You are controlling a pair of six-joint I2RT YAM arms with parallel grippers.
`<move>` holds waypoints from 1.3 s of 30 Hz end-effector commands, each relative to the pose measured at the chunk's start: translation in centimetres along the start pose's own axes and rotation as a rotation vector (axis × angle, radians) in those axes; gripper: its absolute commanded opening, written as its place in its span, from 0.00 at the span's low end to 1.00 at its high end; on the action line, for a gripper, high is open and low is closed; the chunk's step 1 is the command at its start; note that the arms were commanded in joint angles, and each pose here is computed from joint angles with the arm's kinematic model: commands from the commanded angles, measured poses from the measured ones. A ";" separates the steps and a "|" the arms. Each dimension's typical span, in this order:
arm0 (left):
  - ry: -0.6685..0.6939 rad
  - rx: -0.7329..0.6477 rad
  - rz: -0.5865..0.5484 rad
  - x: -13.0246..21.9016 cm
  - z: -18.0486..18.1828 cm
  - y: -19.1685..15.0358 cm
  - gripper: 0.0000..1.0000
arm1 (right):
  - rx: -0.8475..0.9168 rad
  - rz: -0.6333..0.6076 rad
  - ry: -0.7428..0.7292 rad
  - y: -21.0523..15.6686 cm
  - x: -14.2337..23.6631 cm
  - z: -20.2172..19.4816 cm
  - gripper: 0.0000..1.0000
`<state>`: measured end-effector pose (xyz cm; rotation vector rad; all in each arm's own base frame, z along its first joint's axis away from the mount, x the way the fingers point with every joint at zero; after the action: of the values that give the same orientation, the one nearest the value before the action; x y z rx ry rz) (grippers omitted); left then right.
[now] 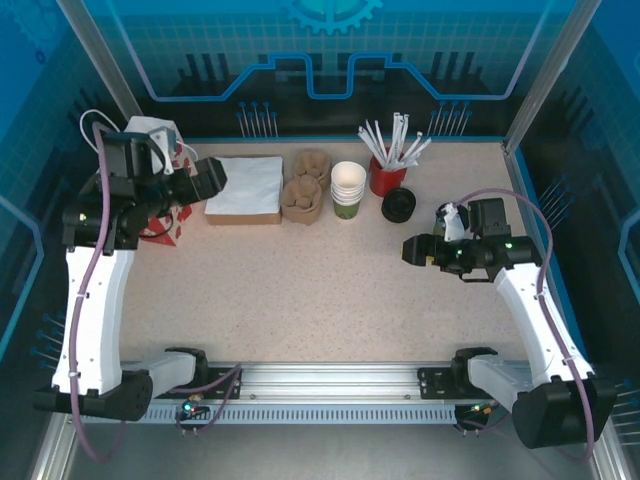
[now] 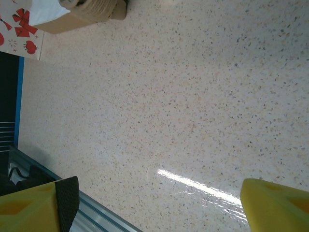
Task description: Pack the takeout coffee
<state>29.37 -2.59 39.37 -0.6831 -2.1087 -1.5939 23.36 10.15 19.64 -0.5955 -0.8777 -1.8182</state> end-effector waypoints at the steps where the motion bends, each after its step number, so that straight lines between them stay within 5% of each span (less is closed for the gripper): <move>1: 0.119 -0.082 0.006 0.1 2.4 1.3 0.99 | 0.013 0.003 0.010 -0.1 -0.4 0.2 0.89; 12: 0.390 -0.160 0.157 -6.4 11.8 4.7 0.98 | 0.015 0.026 -0.015 -0.3 -1.3 -0.7 0.90; 19: 0.396 -0.157 0.291 -11.6 16.1 4.1 0.97 | 0.003 0.047 -0.042 -0.3 -1.9 -1.4 0.90; 39: 0.369 -0.127 0.413 -17.1 19.1 2.6 0.63 | -0.008 0.085 -0.064 0.3 -3.4 -1.8 0.89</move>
<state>44.15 14.00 26.38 -0.7096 -1.5016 -1.5007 24.41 10.12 15.59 -0.7248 -0.8488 -1.7395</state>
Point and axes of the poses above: each hand's point on the last joint's axis, 136 mm out from that joint toward the fingers, its own x axis back along the fingers, its own z axis along the line the jaws close on, y = z × x, the point moved 1 cm from there along x, back along the fingers, and after that the axes turned 7 degrees about -x, right-handed, at the moved point
